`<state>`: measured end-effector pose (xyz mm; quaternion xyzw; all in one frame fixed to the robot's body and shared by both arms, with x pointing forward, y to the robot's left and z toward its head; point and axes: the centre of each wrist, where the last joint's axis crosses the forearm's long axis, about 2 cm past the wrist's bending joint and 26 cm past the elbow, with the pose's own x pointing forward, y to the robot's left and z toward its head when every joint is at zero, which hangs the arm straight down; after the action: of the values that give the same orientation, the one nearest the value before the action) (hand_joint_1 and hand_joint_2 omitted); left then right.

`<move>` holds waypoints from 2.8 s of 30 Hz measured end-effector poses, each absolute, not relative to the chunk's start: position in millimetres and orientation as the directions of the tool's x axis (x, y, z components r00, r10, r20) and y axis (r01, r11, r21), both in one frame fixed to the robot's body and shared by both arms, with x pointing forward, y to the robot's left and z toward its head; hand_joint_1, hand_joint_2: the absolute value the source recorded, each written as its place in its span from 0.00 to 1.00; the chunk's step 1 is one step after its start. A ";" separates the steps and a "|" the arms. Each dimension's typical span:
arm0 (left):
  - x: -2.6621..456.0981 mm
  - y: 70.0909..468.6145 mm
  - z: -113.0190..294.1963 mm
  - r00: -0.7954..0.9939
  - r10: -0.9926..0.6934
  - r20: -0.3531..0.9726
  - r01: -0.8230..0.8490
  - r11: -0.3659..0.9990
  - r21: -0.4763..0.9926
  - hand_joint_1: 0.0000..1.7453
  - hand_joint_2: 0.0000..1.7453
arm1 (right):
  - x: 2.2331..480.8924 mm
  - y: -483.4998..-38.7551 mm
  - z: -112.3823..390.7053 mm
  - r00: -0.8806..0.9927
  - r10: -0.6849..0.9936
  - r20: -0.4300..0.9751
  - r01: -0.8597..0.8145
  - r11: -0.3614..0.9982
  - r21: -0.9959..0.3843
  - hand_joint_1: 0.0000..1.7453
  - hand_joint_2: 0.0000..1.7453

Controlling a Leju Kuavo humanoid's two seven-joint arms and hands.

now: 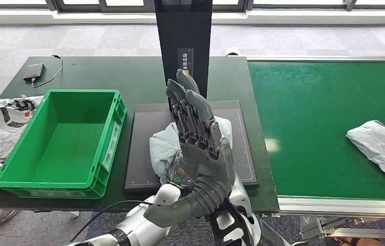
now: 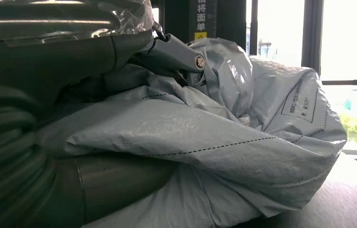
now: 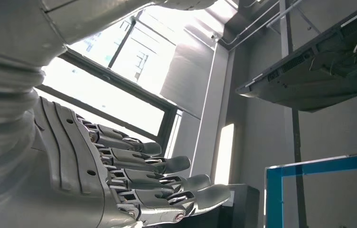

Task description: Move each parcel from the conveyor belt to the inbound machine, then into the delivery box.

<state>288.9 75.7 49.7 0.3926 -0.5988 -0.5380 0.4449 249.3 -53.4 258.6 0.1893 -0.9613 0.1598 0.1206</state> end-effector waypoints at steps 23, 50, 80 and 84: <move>331.2 157.8 148.2 0.000 -0.960 0.279 -0.544 0.234 0.806 1.00 1.00 | 250.8 -67.1 249.0 -0.872 -0.294 0.391 -0.323 0.947 -0.007 0.00 1.00; 431.9 349.2 273.5 0.060 -0.980 0.188 -0.803 0.064 0.592 1.00 1.00 | 241.8 -106.1 198.4 -0.849 -0.146 0.507 -0.199 0.979 -0.051 0.00 1.00; 402.9 434.7 146.8 0.363 -0.813 0.455 -0.525 0.225 0.821 0.00 0.25 | 231.7 -135.6 140.1 -0.747 -0.095 0.657 -0.275 0.945 -0.176 0.00 1.00; 384.5 433.7 124.1 0.294 -0.808 0.511 -0.557 0.289 0.778 0.00 0.00 | 226.2 -142.4 130.4 -0.735 -0.072 0.675 -0.275 0.941 -0.199 0.00 1.00</move>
<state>384.5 433.7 124.1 0.5851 -0.5834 -0.1138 0.5518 226.2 -142.4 130.4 0.0942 -0.9201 0.1439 0.3518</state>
